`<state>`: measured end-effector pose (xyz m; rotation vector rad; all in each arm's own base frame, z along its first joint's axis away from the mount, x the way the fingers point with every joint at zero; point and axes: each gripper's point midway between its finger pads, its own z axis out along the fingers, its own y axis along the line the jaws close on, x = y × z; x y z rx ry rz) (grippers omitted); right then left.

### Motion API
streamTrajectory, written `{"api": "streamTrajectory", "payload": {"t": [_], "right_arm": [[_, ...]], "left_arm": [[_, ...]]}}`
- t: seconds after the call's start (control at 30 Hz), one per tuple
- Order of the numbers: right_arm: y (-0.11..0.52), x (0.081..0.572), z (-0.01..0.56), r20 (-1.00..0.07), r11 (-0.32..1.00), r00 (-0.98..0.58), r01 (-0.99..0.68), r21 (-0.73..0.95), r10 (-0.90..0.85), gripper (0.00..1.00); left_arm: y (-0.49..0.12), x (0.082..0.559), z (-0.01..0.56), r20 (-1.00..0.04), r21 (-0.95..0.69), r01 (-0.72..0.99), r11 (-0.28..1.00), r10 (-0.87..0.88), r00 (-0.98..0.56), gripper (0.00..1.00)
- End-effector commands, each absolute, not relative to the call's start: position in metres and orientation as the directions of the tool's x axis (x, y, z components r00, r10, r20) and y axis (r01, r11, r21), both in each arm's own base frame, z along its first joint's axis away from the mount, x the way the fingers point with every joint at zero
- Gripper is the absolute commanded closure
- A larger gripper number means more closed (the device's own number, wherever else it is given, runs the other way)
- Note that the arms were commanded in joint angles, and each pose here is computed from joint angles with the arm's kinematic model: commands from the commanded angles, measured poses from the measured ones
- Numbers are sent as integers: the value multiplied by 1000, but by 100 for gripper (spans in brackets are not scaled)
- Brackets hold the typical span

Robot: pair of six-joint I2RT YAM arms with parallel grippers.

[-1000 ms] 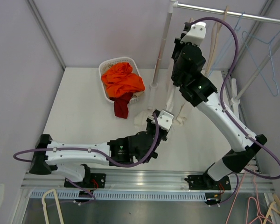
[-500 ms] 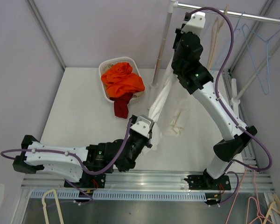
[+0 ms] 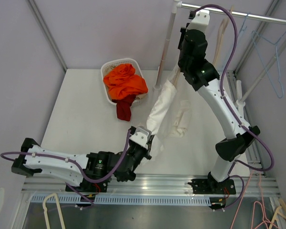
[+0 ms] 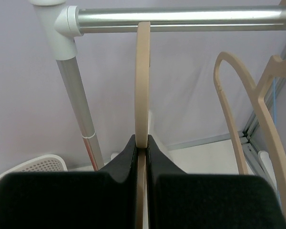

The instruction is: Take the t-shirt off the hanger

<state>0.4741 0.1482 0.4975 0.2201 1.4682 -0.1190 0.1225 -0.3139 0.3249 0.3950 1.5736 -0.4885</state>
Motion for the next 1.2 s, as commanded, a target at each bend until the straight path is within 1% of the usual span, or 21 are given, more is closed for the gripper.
{"api": "streamTrajectory", "payload": {"t": [0.0,0.1,0.17,0.23,0.27,0.33,0.37,0.5,0.53,0.57,0.6,0.77,0.8,0.83,0.87,0.9,0.93,1.0,1.03,1.17], "right_arm": [[123,470,547,-959,953,245,226,200,143,100],[125,458,554,-953,954,230,179,239,195,100],[130,450,550,-955,954,204,161,251,216,100],[130,435,557,-951,955,206,139,263,232,100],[130,431,555,-952,955,193,137,265,236,100],[128,419,563,-950,956,191,114,270,246,100],[130,413,563,-952,957,175,97,272,253,100],[136,392,562,-957,961,134,65,269,259,100],[138,388,561,-956,961,121,45,274,267,100],[138,379,558,-958,962,100,31,272,268,100],[141,376,554,-955,958,81,19,287,285,100],[146,349,537,-956,955,-27,-44,295,294,100],[147,342,538,-953,950,-42,-75,303,300,100],[148,337,541,-946,942,-51,-91,323,319,100],[149,332,536,-947,942,-76,-101,319,313,100],[151,326,537,-945,936,-90,-131,326,316,100],[151,321,536,-942,934,-109,-139,331,317,100],[158,313,533,-940,924,-145,-189,333,310,100],[158,309,532,-939,922,-159,-196,334,306,100],[154,292,524,-944,928,-199,-218,303,262,100]], "left_arm": [[-324,108,323,-994,-104,570,815,-72,-78,99],[-327,122,330,-996,-91,541,836,-82,-39,99],[-330,135,329,-995,-100,538,837,-89,-48,99],[-331,165,324,-991,-137,536,833,-113,-77,99],[-324,189,318,-989,-147,488,860,-119,-88,99],[-329,204,311,-984,-176,500,848,-137,-114,99],[-328,223,307,-985,-170,464,870,-130,-116,99],[-337,260,300,-992,-109,413,904,-69,-110,99],[-344,265,310,-991,-119,431,894,-79,-110,99],[-346,271,305,-990,-106,430,896,-56,-126,99],[-351,287,319,-989,-124,416,901,-79,-122,99],[-358,336,324,-984,-128,415,901,-63,-166,99],[-360,347,349,-988,-134,415,900,-86,-132,99],[-366,362,336,-988,-110,402,909,-57,-142,99],[-359,378,346,-990,-107,373,922,-63,-129,99],[-362,391,343,-989,-89,361,928,-41,-139,99],[-362,400,356,-990,-100,354,930,-59,-126,99],[-356,422,351,-986,-108,342,933,-57,-157,99],[-359,431,363,-986,-114,339,934,-63,-157,99],[-338,463,350,-977,-89,271,959,-30,-213,99]]}}
